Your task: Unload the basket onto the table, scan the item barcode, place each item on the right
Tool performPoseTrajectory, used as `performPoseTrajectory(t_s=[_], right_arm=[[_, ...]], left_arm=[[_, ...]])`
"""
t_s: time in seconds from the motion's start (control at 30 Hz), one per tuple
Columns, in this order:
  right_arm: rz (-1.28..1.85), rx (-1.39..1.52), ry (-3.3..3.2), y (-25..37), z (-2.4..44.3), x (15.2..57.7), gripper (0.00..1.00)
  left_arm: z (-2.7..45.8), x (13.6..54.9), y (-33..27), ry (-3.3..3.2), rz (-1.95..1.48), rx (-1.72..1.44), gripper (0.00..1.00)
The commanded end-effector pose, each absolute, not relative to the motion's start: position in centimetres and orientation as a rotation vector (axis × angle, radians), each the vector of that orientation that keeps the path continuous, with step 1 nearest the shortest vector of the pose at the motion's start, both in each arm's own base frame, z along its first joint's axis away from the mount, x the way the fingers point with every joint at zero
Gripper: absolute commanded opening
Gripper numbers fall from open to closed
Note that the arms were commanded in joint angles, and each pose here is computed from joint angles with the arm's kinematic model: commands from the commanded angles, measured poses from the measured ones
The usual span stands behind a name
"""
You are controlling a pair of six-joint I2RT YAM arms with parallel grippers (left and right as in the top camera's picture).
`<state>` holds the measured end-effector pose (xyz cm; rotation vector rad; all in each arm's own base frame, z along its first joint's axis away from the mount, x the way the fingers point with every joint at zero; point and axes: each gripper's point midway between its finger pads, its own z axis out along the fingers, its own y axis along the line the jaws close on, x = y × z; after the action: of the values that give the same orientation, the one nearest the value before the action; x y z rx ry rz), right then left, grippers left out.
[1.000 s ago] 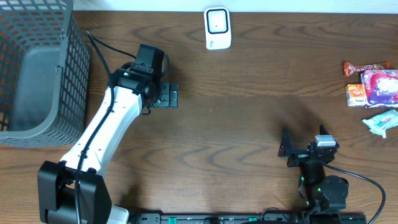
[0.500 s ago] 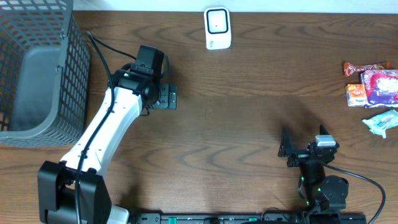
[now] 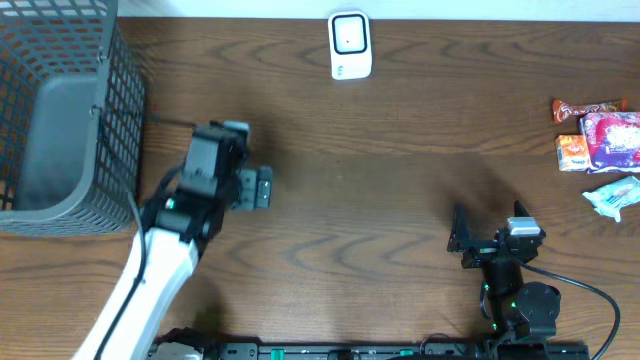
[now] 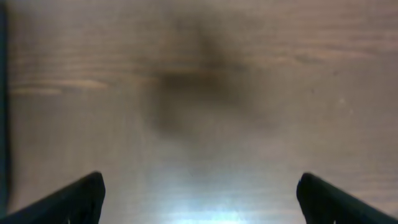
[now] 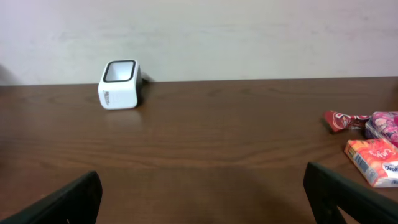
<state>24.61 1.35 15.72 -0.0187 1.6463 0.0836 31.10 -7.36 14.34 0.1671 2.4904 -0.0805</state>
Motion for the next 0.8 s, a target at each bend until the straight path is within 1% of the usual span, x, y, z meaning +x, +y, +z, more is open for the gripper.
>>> performPoseTrajectory(t_s=[0.0, 0.17, 0.2, 0.37, 0.77], right_arm=[[0.083, -0.007, 1.647, 1.2, 15.7, 24.6, 0.99], [0.083, -0.007, 1.647, 1.2, 15.7, 24.6, 0.99], [0.083, -0.007, 1.647, 1.2, 15.7, 24.6, 0.99], [0.083, -0.007, 1.647, 1.2, 15.7, 24.6, 0.99], [0.083, -0.007, 1.647, 1.2, 15.6, 24.6, 0.99]], left_arm=[[14.0, 29.6, -5.9, 2.405, -0.064, 0.143, 0.98], [15.1, 28.0, -5.3, 2.244, -0.091, 0.115, 0.98], [15.3, 27.1, -5.1, 2.203, -0.092, 0.123, 0.98], [14.8, 25.5, -4.7, 2.152, -0.101, 0.117, 0.98], [15.7, 24.9, -4.5, 2.093, -0.112, 0.111, 0.98]])
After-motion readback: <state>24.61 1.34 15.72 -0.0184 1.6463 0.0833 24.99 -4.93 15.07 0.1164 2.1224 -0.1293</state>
